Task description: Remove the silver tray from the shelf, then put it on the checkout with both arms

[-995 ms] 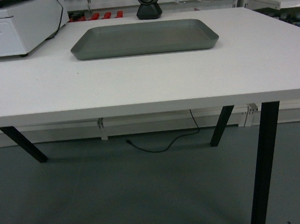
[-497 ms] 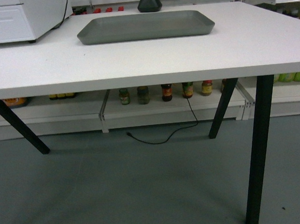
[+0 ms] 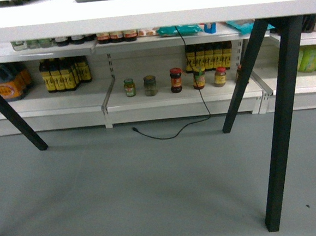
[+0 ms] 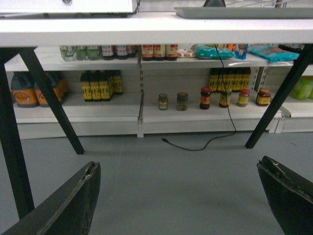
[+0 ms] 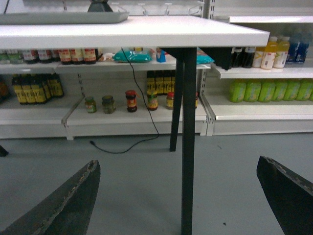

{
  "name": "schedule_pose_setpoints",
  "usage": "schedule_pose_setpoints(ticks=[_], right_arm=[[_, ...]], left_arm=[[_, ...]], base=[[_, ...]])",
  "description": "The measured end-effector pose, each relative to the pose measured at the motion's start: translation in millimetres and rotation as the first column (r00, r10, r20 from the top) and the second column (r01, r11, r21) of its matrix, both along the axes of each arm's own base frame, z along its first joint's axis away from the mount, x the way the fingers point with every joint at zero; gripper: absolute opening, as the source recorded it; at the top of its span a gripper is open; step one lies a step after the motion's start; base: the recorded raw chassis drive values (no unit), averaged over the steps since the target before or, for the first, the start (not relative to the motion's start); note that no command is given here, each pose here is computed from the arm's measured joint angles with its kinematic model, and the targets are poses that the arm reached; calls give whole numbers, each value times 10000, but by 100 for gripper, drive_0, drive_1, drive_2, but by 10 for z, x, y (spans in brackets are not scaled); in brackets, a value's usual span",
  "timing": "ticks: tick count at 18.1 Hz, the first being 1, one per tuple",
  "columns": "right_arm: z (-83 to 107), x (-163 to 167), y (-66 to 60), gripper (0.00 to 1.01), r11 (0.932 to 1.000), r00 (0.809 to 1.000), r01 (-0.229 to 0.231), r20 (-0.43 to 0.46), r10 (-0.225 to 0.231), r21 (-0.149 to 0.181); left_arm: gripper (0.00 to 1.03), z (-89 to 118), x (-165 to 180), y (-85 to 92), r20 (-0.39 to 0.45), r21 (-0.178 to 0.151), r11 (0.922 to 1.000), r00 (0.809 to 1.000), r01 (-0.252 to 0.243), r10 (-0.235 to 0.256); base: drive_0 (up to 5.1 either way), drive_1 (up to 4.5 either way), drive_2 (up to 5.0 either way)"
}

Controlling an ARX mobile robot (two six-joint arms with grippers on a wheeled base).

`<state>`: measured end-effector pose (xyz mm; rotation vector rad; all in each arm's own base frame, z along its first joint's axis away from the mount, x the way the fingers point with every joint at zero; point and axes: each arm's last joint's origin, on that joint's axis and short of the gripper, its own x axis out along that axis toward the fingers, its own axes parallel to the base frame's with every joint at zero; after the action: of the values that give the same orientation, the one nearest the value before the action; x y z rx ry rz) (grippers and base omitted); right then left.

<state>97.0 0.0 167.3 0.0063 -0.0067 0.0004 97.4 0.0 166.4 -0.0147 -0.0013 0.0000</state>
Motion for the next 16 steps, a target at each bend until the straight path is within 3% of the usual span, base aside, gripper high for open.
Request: schedule_pose_setpoints(ticks=[16], right_arm=[[-1, 0, 0, 98, 10000, 10000, 4, -8, -4, -38]], left_arm=[[98, -2, 0, 0, -23, 23, 10000, 10000, 0, 0]], base=[[8, -417, 434]])
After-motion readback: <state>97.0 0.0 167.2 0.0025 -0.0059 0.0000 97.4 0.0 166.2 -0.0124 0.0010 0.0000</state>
